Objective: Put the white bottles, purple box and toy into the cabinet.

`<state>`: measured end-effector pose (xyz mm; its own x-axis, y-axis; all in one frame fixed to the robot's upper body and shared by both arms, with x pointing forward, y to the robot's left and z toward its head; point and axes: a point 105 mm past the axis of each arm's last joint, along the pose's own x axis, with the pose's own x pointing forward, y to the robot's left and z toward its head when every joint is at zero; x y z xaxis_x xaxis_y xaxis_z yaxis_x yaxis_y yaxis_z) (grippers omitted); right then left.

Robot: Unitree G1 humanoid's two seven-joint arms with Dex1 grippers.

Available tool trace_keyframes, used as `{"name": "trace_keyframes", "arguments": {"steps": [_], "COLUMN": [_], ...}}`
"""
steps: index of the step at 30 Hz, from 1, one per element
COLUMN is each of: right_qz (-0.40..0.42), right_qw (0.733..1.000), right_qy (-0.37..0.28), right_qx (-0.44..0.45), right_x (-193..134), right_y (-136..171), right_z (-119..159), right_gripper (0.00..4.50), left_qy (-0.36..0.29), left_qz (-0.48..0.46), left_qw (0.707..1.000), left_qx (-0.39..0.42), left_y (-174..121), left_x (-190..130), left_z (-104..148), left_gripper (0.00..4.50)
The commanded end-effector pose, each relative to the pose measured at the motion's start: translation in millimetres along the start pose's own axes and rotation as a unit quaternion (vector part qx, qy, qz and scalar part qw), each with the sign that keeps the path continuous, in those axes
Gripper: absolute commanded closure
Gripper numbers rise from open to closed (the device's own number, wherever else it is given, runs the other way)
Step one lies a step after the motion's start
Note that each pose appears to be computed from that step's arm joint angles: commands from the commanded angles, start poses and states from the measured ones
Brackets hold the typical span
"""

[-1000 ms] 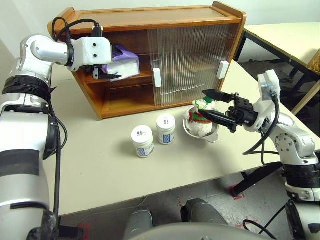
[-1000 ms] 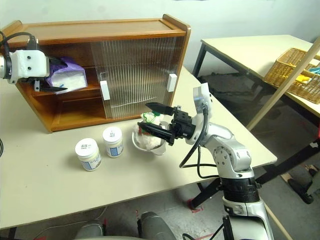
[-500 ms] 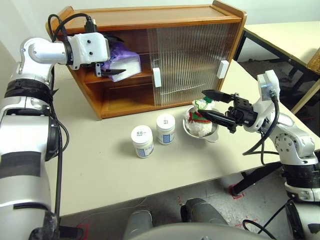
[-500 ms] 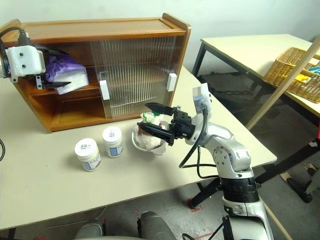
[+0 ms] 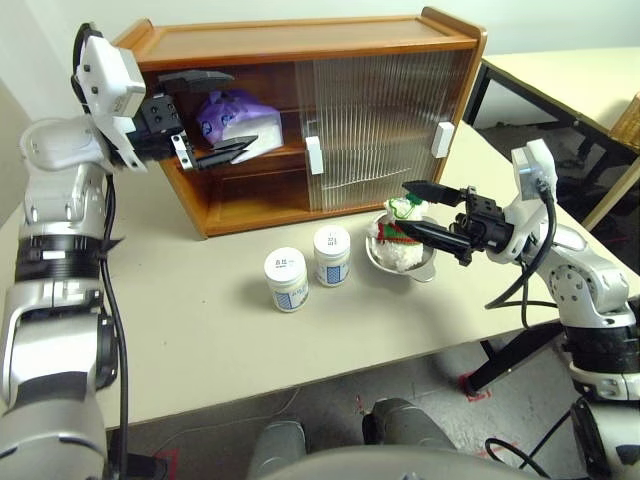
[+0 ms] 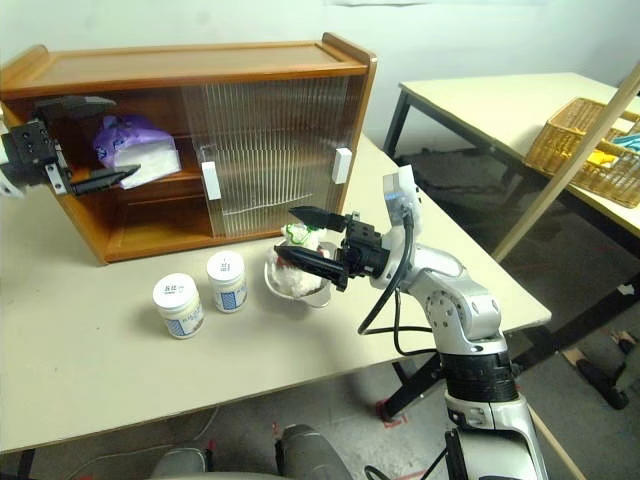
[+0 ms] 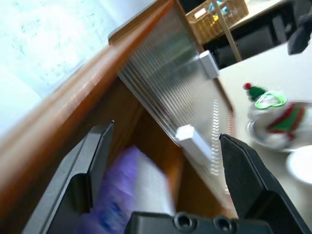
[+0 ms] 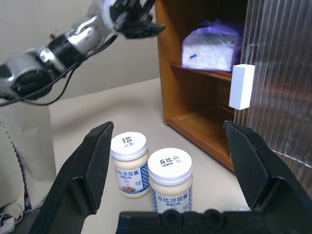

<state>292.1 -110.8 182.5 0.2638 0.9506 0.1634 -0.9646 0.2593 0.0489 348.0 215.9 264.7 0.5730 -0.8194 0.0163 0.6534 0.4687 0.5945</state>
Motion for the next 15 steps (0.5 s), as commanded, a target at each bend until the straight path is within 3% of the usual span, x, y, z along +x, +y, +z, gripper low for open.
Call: {"name": "trace_keyframes", "arguments": {"steps": [1, 11, 12, 15], "right_qz": [0.005, 0.007, 0.007, 0.007], "right_qw": [1.0, 1.0, 1.0, 1.0], "right_qy": [0.008, 0.011, 0.012, 0.013], "right_qx": [0.0, 0.0, 0.0, 0.001], "right_x": [2, 1, 1, 0], "right_y": [1, 1, 1, 1], "right_z": [-1, -1, -1, -1], "right_gripper": [0.0, 0.0, 0.0, 0.0], "left_qy": [0.007, 0.021, 0.024, 0.02], "left_qz": [0.022, 0.139, 0.148, 0.207], "left_qw": [0.998, 0.971, 0.968, 0.95], "left_qx": [-0.05, -0.193, -0.2, -0.234], "left_y": [-6, -33, -33, -33], "left_x": [-1, 8, 8, 11], "left_z": [-2, -39, -42, -53], "left_gripper": [0.71, 4.23, 4.48, 4.48]}}
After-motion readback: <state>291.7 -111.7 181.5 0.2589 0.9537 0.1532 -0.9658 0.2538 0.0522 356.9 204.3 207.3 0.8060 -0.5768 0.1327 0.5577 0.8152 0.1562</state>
